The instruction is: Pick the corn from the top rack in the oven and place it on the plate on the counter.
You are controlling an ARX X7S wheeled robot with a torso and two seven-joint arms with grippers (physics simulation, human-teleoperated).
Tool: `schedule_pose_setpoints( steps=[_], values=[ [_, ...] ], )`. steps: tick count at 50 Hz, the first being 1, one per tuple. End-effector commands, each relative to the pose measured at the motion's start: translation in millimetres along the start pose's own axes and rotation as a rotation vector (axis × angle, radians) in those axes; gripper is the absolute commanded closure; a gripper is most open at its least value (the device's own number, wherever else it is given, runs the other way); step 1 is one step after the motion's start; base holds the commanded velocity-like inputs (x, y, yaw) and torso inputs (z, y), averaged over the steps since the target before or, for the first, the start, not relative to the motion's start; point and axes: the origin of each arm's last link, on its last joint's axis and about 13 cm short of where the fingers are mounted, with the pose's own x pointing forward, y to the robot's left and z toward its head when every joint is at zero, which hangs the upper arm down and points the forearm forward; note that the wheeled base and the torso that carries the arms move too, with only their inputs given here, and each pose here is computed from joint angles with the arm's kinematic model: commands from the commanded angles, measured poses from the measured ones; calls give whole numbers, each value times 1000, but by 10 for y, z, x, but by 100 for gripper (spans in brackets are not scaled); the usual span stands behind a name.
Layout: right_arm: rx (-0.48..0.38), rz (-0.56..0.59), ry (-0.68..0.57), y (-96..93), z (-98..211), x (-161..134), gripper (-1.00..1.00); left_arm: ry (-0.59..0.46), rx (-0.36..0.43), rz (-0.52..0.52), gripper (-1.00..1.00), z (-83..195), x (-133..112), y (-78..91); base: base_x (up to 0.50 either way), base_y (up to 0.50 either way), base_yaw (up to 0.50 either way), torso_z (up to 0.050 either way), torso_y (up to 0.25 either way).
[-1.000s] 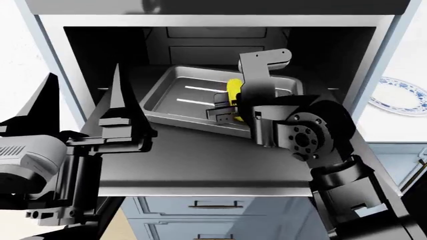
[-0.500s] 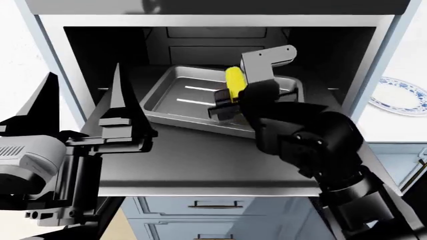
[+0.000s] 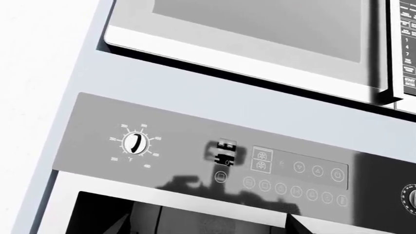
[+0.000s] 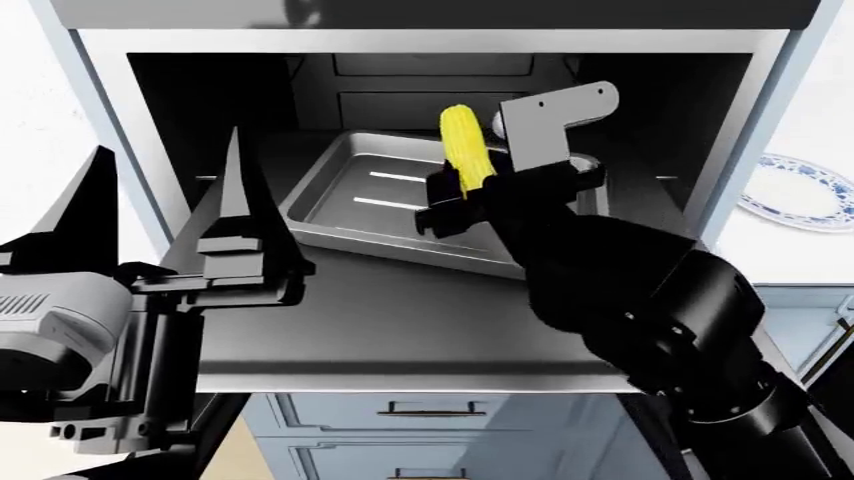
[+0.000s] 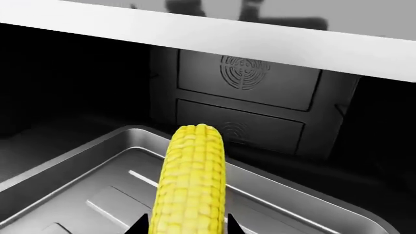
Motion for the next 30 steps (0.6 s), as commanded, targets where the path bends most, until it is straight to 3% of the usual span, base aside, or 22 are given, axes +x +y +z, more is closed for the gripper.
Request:
schedule_pose_setpoints(
  steps=[1, 3, 13, 18, 25, 30],
  values=[
    [-60, 2, -121, -31, -9, -138, 100, 0, 2, 2, -100, -2, 1, 3, 0, 0, 0, 0, 0],
    [-97, 4, -169, -18, 4, -198, 100, 0, 3, 1, -100, -4, 2, 2, 0, 0, 0, 0, 0],
    [-102, 26, -226, 25, 76, -438, 100, 0, 4, 0, -100, 1, -1, 2, 0, 0, 0, 0, 0],
    [-139, 50, -314, 49, 77, -561, 100, -1, 4, 1, -100, 2, 1, 7, 0, 0, 0, 0, 0],
    [-39, 40, -357, 31, 65, -616, 100, -3, 5, 5, -100, 2, 0, 13, 0, 0, 0, 0, 0],
    [-23, 78, -352, 29, 70, -661, 100, -1, 5, 3, -100, -4, -2, 10, 0, 0, 0, 0, 0]
  ],
)
